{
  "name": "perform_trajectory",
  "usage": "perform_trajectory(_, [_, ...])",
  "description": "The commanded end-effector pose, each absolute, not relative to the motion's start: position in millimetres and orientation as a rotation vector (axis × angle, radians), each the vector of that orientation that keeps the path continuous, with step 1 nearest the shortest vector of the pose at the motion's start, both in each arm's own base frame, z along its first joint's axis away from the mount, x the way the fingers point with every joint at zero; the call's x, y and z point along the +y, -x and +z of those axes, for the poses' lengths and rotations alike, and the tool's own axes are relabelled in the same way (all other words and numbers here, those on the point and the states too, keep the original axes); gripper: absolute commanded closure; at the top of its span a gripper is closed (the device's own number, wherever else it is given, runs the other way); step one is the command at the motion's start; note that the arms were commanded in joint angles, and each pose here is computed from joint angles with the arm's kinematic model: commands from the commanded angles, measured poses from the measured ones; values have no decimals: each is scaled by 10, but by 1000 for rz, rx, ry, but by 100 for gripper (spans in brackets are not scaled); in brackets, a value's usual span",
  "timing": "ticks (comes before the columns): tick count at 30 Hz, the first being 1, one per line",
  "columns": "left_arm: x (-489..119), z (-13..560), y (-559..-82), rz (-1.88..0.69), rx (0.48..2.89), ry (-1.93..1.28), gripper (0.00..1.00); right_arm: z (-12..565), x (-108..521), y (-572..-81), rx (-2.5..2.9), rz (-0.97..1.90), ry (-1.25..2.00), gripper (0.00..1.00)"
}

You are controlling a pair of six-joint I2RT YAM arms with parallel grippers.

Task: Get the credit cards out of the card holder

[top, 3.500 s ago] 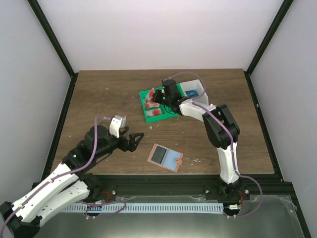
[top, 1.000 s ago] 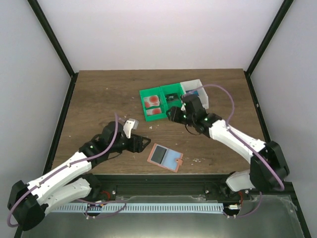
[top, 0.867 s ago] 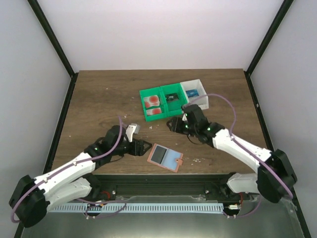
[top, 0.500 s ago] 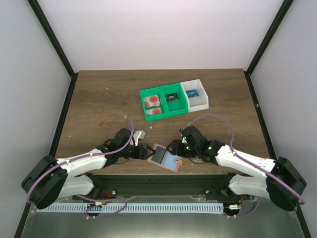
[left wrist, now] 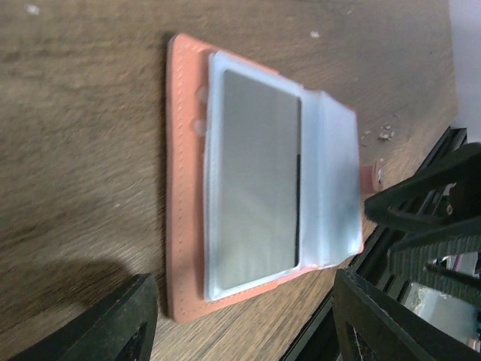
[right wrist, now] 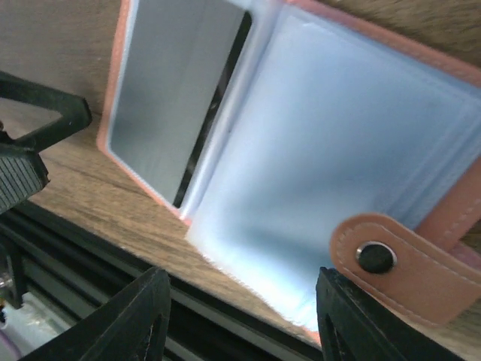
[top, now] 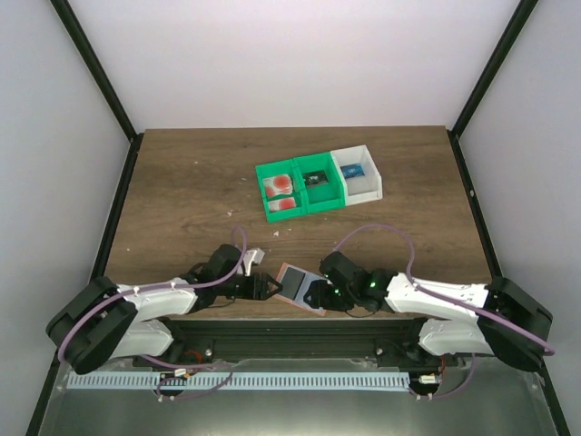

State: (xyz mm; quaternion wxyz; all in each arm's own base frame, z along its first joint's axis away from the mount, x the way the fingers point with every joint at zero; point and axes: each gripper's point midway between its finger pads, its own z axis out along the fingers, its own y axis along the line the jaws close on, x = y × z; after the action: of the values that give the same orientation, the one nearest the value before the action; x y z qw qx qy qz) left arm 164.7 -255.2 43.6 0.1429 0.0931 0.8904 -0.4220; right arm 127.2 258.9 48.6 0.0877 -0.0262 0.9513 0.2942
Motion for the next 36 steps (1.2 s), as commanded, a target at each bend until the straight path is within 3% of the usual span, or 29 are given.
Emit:
perform_trajectory(1, [-2566, 397, -1628, -1260, 2560, -245, 34, 485, 2491, -1375, 2779, 778, 72, 44])
perform_trajectory(10, [-2565, 392, -1534, -1320, 2561, -205, 37, 350, 2331, -1539, 2711, 624, 136, 41])
perform_trajectory(23, [-2815, 557, -1305, -1493, 2514, -253, 58, 348, 2408, -1889, 2637, 549, 260, 41])
perform_trajectory(28, [-2761, 579, -1363, -1451, 2492, -202, 66, 494, 2390, -1949, 2634, 505, 232, 41])
perform_trajectory(32, [-2664, 573, -1423, -1358, 2502, -158, 66, 720, 2410, -1934, 2606, 568, 209, 41])
perform_trajectory(36, [-2600, 688, -1488, -1330, 2461, -102, 57, 876, 2519, -1866, 2581, 710, 201, 41])
